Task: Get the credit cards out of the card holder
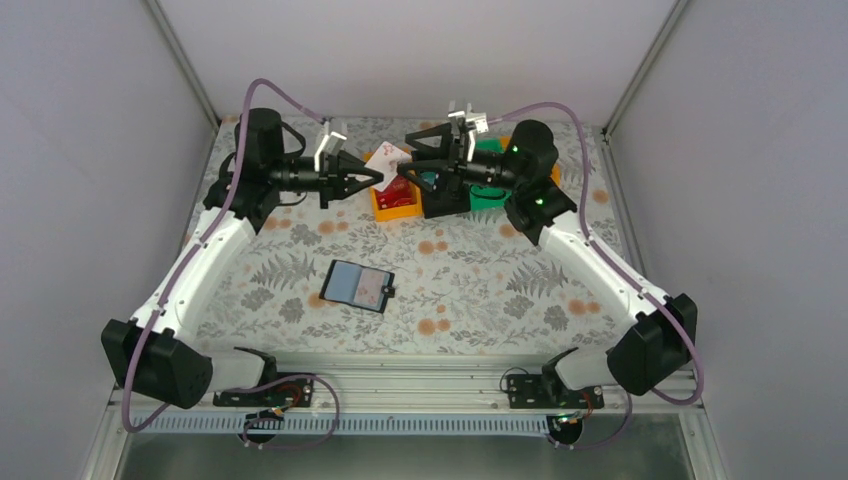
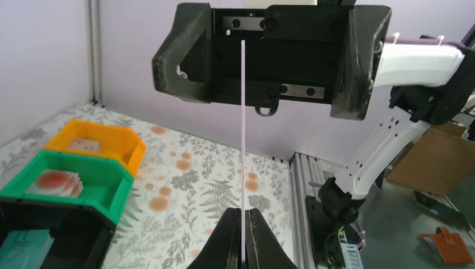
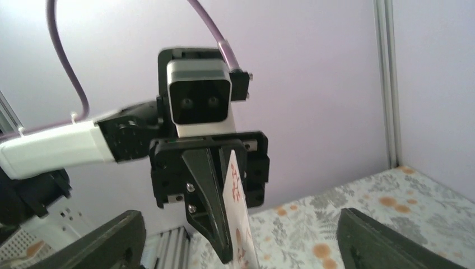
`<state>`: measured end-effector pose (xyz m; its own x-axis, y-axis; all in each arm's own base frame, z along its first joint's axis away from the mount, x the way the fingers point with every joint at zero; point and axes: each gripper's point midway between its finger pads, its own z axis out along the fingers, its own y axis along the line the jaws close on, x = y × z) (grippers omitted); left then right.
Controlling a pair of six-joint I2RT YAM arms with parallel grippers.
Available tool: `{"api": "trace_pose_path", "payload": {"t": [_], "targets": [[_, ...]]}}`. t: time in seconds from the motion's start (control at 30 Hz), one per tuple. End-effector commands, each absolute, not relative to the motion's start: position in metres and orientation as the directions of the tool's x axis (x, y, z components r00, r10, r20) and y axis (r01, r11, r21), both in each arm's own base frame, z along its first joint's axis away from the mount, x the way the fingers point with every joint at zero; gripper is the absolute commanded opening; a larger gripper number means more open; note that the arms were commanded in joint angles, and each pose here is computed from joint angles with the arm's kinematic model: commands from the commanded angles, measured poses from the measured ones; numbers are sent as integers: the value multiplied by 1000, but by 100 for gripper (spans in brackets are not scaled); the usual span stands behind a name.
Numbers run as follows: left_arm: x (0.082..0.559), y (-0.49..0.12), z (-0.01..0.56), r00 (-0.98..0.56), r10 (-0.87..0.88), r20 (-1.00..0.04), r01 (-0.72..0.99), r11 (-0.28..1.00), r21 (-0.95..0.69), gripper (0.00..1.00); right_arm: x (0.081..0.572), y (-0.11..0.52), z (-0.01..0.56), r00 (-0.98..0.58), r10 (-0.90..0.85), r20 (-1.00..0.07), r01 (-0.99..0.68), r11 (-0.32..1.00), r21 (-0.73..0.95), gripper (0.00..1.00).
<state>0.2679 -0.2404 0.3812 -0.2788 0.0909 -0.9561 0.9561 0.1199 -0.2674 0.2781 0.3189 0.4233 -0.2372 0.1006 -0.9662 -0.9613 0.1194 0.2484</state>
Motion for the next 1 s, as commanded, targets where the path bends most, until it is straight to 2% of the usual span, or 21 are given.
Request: {"api": "trace_pose_path", "payload": {"t": [0.0,0.1,0.27,0.3,0.4,0.47,0.57,0.7,0.77,0.87,0.9,0.93,0.97], "targets": [[265,-244,413,-267,26,-963,960,92,-264,2,269,320,450,-267,194,-944,-960,35,279,82],[264,-247,414,-279,21,-960,957,86,-276,2,264,324,449,-271,186,-944,-960,14,279,69],[267,-251,415,-297,9,-955,952,84,-295,2,264,330,444,-294,160,-942,-955,3,298,65],[268,-252,417,-298,5,-955,952,82,-296,2,265,332,441,-301,156,-941,-952,1,305,60],[267,-256,419,-296,3,-955,953,70,-295,3,266,333,438,-312,157,-937,-949,2,317,41],[267,-256,419,-295,3,-955,953,69,-294,2,266,332,438,-315,160,-936,-948,-1,319,31],[268,-257,419,-296,3,-955,953,71,-295,2,266,334,435,-327,154,-932,-944,-7,330,6],[271,-257,416,-308,3,-951,948,84,-307,2,271,334,433,-342,157,-926,-938,7,348,4],[281,-257,409,-358,-2,-934,923,148,-354,5,283,330,428,-385,164,-908,-918,34,395,4],[324,-244,371,-510,-28,-860,779,408,-475,80,322,314,407,-494,193,-848,-844,127,521,4],[339,-235,352,-552,-34,-833,708,509,-490,94,344,302,396,-525,220,-822,-801,199,565,4],[347,-226,337,-577,-40,-816,657,572,-492,99,367,288,382,-551,249,-797,-748,276,604,4],[351,-217,325,-590,-44,-806,627,605,-492,100,391,269,368,-568,285,-772,-690,347,636,4]]}}
